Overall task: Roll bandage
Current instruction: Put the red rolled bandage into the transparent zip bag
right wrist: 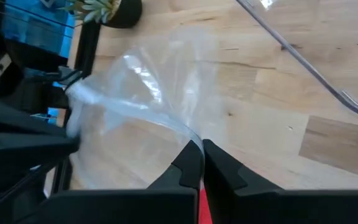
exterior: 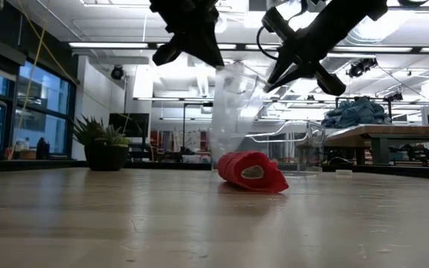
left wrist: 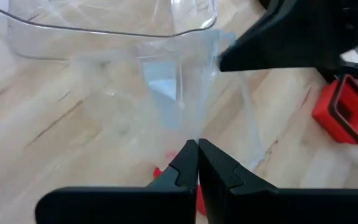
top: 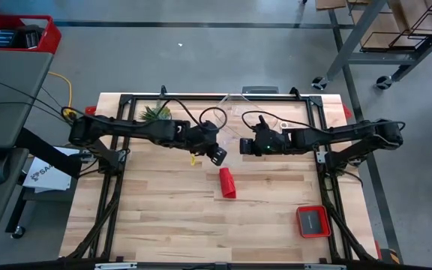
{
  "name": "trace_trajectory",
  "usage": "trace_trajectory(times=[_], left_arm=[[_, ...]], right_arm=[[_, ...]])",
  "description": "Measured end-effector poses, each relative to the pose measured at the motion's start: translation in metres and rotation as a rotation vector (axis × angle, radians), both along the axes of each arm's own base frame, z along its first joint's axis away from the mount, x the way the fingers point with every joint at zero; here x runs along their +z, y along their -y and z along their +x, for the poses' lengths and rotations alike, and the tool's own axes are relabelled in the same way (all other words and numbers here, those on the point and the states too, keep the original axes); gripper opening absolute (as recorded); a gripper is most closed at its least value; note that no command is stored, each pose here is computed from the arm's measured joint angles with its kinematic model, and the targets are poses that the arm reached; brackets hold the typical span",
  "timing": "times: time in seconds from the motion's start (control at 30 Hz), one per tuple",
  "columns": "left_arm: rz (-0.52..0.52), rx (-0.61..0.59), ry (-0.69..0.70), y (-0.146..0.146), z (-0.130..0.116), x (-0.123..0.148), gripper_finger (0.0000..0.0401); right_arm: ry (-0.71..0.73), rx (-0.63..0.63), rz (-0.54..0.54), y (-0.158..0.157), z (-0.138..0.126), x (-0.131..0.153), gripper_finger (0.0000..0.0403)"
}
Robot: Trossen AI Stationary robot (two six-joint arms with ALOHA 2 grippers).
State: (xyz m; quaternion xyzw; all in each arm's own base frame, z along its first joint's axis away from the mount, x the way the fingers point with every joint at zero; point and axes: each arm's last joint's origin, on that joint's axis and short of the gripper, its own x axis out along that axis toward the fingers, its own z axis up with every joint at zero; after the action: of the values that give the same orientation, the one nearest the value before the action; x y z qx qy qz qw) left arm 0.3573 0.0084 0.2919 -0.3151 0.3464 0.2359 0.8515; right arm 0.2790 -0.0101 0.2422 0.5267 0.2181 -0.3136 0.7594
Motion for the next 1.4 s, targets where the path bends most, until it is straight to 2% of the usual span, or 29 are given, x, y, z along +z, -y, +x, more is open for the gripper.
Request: trace_trajectory(times=[0.3, 0.57, 0.77, 0.9, 1.03, 1.2, 1.4], left_arm=[[-0.105, -0.006, 0.035, 0.004, -0.016, 0.019, 0.0000], [-0.083, 0.001, -0.031, 0.003, -0.027, 0.021, 0.0000], [-0.032, 0.046, -0.038, -0.003, -0.029, 0.021, 0.0000], [-0.005, 0.058, -0.045, -0.004, -0.031, 0.022, 0.0000], [0.011, 0.068, -0.114, -0.004, -0.036, 0.018, 0.0000], [0.080, 0.112, -0.147, -0.004, -0.046, 0.023, 0.0000], [0.141, 0.176, -0.186, -0.012, -0.064, 0.033, 0.0000]], right_arm=[[0.015, -0.004, -0.004, 0.001, 0.001, 0.001, 0.0000], [0.041, -0.002, -0.017, 0.001, 0.003, 0.003, 0.0000], [0.121, 0.062, -0.060, 0.000, 0.009, 0.011, 0.0003], [0.113, 0.091, -0.093, 0.000, 0.009, 0.011, 0.0034], [0.091, 0.171, -0.116, -0.001, 0.008, 0.010, 0.0087], [0.061, 0.289, -0.142, -0.004, 0.004, 0.012, 0.0148], [0.079, 0.338, -0.086, -0.019, 0.006, 0.010, 0.0170]])
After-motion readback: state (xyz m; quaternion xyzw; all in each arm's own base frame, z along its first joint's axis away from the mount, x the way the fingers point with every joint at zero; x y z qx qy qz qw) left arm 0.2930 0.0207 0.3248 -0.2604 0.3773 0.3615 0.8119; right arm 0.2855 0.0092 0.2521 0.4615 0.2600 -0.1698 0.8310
